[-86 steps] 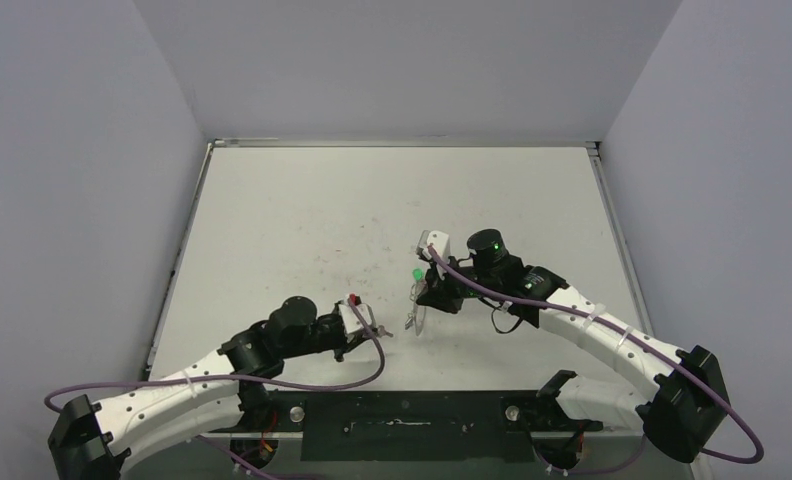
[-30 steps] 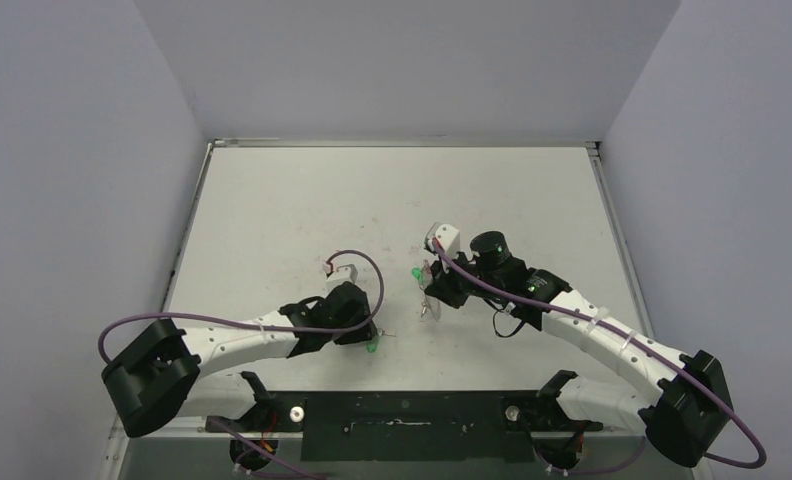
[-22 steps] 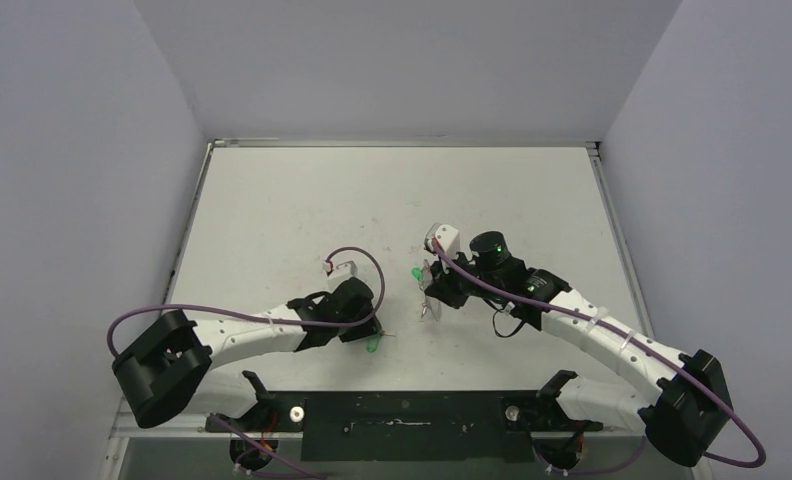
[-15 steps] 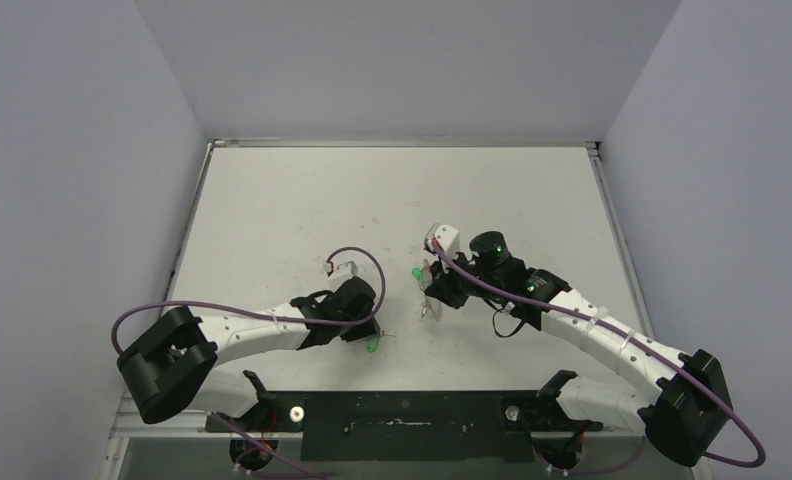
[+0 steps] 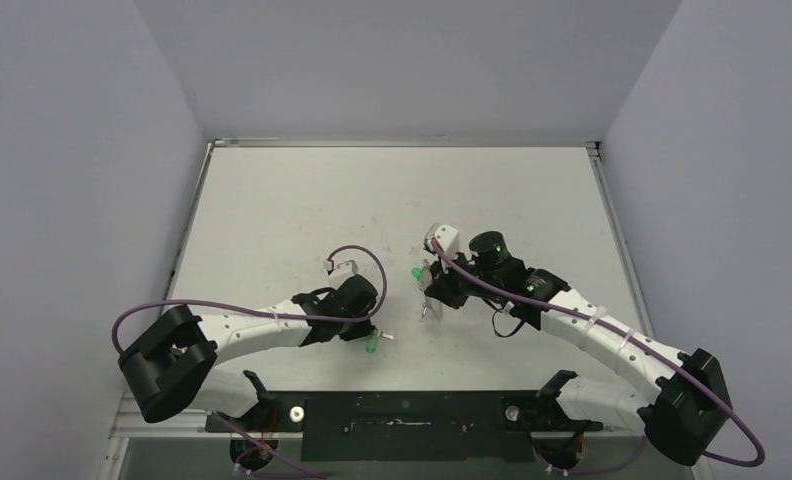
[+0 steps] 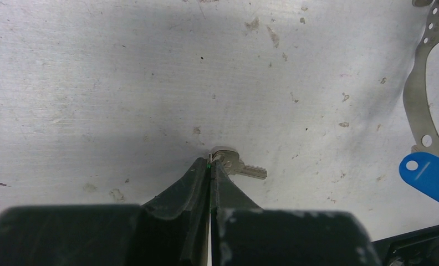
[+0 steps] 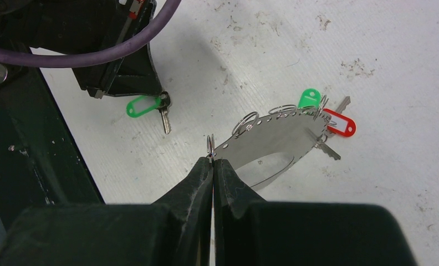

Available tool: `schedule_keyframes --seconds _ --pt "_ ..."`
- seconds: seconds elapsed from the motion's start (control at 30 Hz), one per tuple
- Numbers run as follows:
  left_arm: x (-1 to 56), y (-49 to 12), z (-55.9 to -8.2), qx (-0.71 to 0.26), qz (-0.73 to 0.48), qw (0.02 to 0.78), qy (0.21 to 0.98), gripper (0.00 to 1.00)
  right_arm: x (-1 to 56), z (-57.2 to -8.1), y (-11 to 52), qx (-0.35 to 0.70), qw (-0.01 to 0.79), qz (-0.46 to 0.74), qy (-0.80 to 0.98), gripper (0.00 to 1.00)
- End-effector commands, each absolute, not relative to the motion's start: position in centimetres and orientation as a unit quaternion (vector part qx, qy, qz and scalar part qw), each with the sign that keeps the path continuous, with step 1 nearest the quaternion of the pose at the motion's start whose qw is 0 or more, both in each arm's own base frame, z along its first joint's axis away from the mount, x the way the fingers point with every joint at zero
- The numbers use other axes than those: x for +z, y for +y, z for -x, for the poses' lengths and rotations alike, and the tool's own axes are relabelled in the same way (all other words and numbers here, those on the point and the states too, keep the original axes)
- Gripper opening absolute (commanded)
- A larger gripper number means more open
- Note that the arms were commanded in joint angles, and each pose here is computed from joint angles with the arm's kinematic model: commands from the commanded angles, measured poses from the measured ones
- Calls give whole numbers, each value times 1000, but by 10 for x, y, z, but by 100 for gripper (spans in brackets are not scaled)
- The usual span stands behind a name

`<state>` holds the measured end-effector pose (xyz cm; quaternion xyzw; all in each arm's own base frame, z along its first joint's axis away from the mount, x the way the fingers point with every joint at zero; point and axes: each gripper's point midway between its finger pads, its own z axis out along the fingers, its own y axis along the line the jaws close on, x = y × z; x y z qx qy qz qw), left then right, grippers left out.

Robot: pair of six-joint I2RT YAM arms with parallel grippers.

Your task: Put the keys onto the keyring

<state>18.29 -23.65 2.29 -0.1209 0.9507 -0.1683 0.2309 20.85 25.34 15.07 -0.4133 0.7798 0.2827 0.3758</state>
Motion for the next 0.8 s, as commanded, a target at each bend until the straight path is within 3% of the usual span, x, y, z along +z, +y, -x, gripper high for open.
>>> schedule_keyframes --seconds 0.0,0.4,0.77 --pt "45 -238 -193 -170 109 257 945 0 156 -211 261 294 382 413 773 0" --pt "96 -223 -199 -162 -30 330 929 0 164 -209 263 303 390 422 760 0" --pt "161 -240 -184 -272 -224 435 829 0 175 -198 273 339 398 444 727 0"
